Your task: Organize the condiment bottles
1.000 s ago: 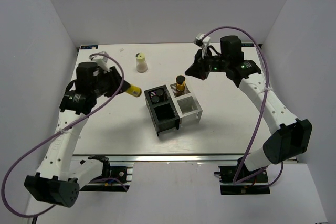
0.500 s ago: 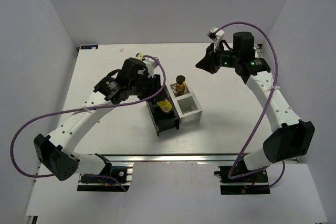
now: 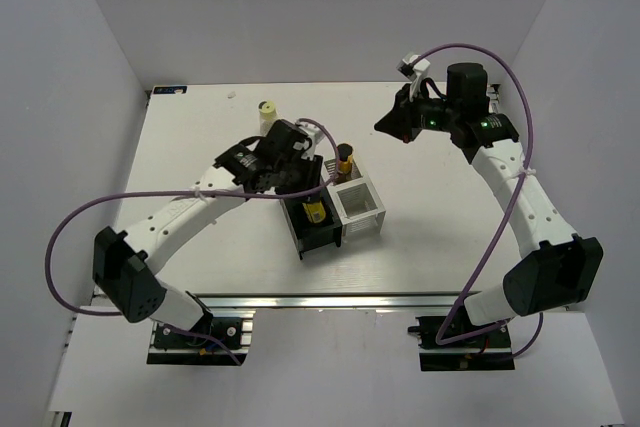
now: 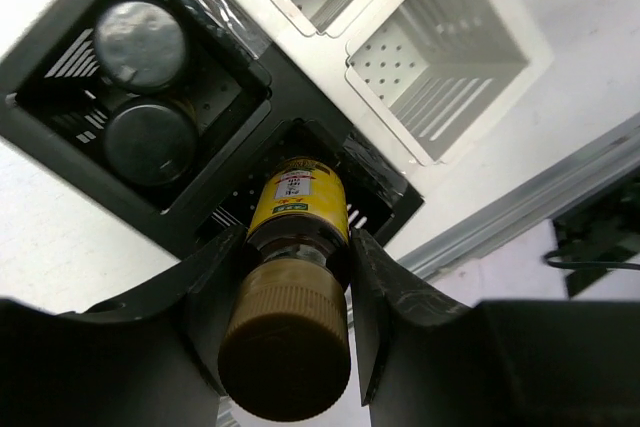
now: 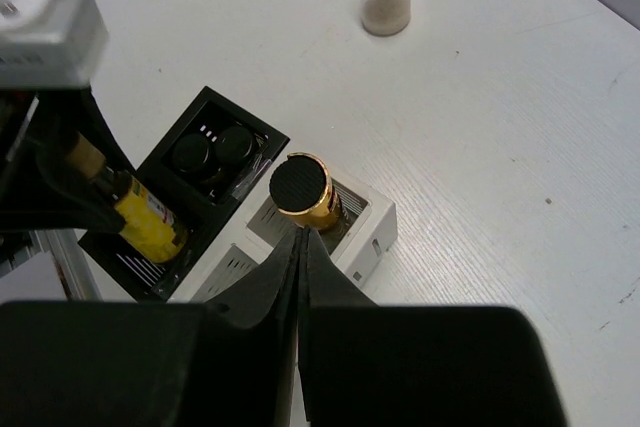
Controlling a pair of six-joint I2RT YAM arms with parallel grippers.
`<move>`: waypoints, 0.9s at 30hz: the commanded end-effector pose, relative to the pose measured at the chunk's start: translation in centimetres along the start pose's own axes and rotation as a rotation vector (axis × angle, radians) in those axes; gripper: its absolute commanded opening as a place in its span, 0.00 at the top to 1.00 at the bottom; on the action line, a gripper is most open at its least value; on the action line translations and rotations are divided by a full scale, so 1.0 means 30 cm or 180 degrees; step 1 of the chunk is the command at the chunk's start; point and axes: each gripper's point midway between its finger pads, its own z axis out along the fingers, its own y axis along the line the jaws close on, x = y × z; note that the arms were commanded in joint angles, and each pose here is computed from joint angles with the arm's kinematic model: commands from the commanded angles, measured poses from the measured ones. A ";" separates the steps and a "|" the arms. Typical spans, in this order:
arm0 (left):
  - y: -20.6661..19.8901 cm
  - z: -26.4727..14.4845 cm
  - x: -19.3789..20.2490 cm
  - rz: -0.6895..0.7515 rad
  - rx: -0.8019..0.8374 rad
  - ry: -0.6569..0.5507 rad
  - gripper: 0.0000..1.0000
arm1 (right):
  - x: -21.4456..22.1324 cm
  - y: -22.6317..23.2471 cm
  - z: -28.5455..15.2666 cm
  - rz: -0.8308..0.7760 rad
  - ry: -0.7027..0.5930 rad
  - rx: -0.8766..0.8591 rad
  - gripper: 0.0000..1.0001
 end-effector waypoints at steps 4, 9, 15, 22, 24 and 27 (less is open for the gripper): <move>-0.002 0.043 -0.011 0.0234 -0.0284 -0.0130 1.00 | -0.022 0.021 -0.019 -0.0024 -0.0092 -0.0037 1.00; 0.043 0.063 0.004 0.0238 -0.0538 -0.0176 0.98 | -0.007 0.027 -0.014 0.0008 -0.0070 -0.0080 1.00; 0.058 0.080 0.036 0.0220 -0.0586 -0.0175 0.71 | -0.002 0.025 -0.009 0.0011 -0.0058 -0.0097 0.98; 0.040 0.093 0.059 0.0222 -0.0524 -0.0166 0.44 | -0.006 0.022 -0.003 0.0005 -0.0058 -0.0106 0.94; 0.035 0.088 0.057 0.0225 -0.0505 -0.0180 0.35 | -0.003 0.018 -0.001 0.0012 -0.0050 -0.0108 0.93; 0.016 0.079 0.046 0.0237 -0.0429 -0.0216 0.25 | -0.003 0.020 0.000 -0.0007 -0.0043 -0.0133 0.87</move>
